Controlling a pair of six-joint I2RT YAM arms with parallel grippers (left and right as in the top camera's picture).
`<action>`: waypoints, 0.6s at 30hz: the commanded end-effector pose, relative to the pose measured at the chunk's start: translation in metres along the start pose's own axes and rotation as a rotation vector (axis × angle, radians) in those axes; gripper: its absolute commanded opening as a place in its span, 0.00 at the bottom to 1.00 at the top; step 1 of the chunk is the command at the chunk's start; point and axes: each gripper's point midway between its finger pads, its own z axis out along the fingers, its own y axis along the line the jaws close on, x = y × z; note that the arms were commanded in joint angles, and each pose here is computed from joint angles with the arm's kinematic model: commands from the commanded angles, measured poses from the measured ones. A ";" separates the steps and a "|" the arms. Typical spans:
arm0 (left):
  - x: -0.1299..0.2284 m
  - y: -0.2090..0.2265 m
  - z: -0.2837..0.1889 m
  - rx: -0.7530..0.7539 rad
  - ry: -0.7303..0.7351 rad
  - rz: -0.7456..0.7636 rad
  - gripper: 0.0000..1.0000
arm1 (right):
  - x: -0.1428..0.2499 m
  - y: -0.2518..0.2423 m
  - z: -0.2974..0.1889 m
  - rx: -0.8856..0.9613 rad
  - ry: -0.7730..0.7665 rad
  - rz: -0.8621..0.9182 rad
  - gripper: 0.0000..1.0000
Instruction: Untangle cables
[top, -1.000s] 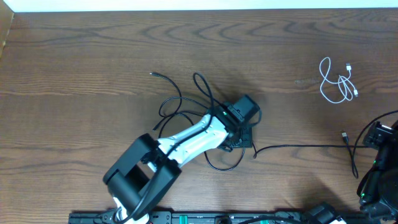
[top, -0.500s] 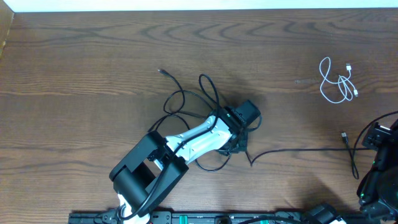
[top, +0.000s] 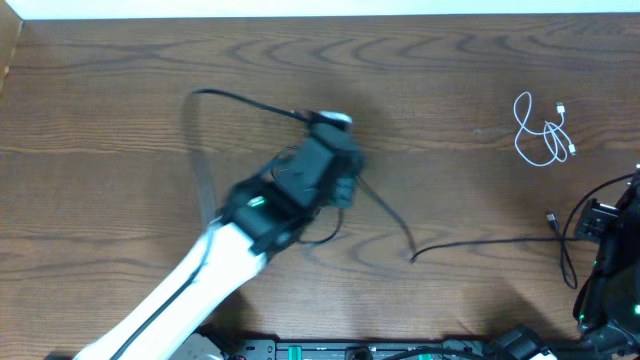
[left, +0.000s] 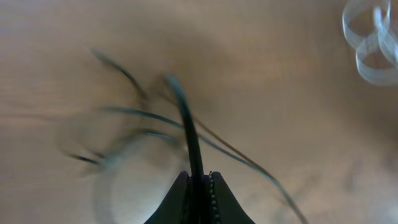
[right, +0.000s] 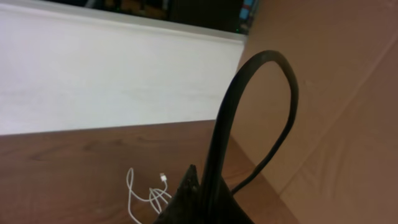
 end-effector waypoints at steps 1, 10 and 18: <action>-0.045 0.061 -0.045 -0.243 -0.226 -0.053 0.08 | 0.001 0.020 -0.003 -0.129 -0.001 0.001 0.01; -0.037 0.129 -0.061 -0.430 -0.203 -0.176 0.08 | 0.019 0.075 -0.013 -0.417 0.070 0.037 0.01; -0.008 0.173 -0.062 -0.563 -0.098 -0.334 0.08 | 0.045 0.131 -0.014 -0.616 0.194 -0.043 0.01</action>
